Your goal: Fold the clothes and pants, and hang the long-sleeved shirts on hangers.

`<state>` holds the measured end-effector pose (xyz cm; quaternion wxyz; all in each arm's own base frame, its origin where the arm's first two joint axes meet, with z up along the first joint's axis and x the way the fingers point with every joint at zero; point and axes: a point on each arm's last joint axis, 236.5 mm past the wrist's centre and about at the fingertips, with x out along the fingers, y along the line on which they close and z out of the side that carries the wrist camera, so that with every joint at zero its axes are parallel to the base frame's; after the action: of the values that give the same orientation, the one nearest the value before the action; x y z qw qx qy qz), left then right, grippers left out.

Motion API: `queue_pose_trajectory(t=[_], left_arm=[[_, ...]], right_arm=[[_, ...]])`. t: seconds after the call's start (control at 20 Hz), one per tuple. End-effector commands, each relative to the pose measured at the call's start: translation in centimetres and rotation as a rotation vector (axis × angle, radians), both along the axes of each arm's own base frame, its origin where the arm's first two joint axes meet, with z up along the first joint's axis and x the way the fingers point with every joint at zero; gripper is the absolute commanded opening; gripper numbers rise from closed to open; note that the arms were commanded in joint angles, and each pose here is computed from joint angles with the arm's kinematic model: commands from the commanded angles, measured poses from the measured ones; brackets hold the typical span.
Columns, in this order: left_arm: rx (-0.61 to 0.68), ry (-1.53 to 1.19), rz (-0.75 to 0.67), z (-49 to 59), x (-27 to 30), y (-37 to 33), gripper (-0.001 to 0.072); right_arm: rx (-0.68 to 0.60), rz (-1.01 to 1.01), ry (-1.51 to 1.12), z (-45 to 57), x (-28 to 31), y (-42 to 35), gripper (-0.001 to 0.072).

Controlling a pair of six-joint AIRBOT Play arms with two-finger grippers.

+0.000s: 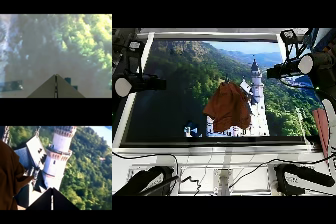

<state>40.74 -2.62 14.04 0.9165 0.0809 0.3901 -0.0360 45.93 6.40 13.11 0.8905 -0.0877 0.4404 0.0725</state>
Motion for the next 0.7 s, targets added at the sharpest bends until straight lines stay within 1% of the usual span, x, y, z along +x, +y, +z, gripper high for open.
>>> queue_pose_trajectory(t=[0.0, 0.3, 0.4, 0.45, 0.5, 0.55, 0.65], left_arm=[[-0.027, 0.004, 0.006, -0.1, 0.0, -0.4, 0.002], [-0.044, 0.016, 0.004, -0.3, -0.3, -0.7, 0.002], [-0.043, 0.026, 0.004, -0.4, -0.4, -0.7, 0.0021], [-0.038, 0.035, 0.006, -0.5, -0.7, -0.6, 0.0021], [-0.019, 0.038, 0.011, -0.2, -1.1, -0.1, 0.0013], [0.007, 0.026, 0.021, 0.4, -1.6, 0.6, 0.0013], [0.022, -0.034, 0.034, 2.8, -2.5, 1.5, 0.0013]], right_arm=[[0.001, 0.001, -0.004, 0.0, 0.1, 0.1, 0.0023], [-0.001, 0.001, -0.004, 0.0, 0.1, 0.0, 0.0023], [-0.007, 0.001, 0.035, -0.4, -0.8, -0.1, 0.0024], [-0.04, 0.0, 0.072, -0.8, -1.6, -0.8, 0.0024], [-0.124, 0.015, 0.162, -1.8, -3.5, -2.8, 0.0023], [-0.154, -0.002, 0.237, -2.6, -5.2, -4.5, 0.0022], [-0.082, -0.041, 0.314, -4.9, -8.0, -6.0, 0.0022]])
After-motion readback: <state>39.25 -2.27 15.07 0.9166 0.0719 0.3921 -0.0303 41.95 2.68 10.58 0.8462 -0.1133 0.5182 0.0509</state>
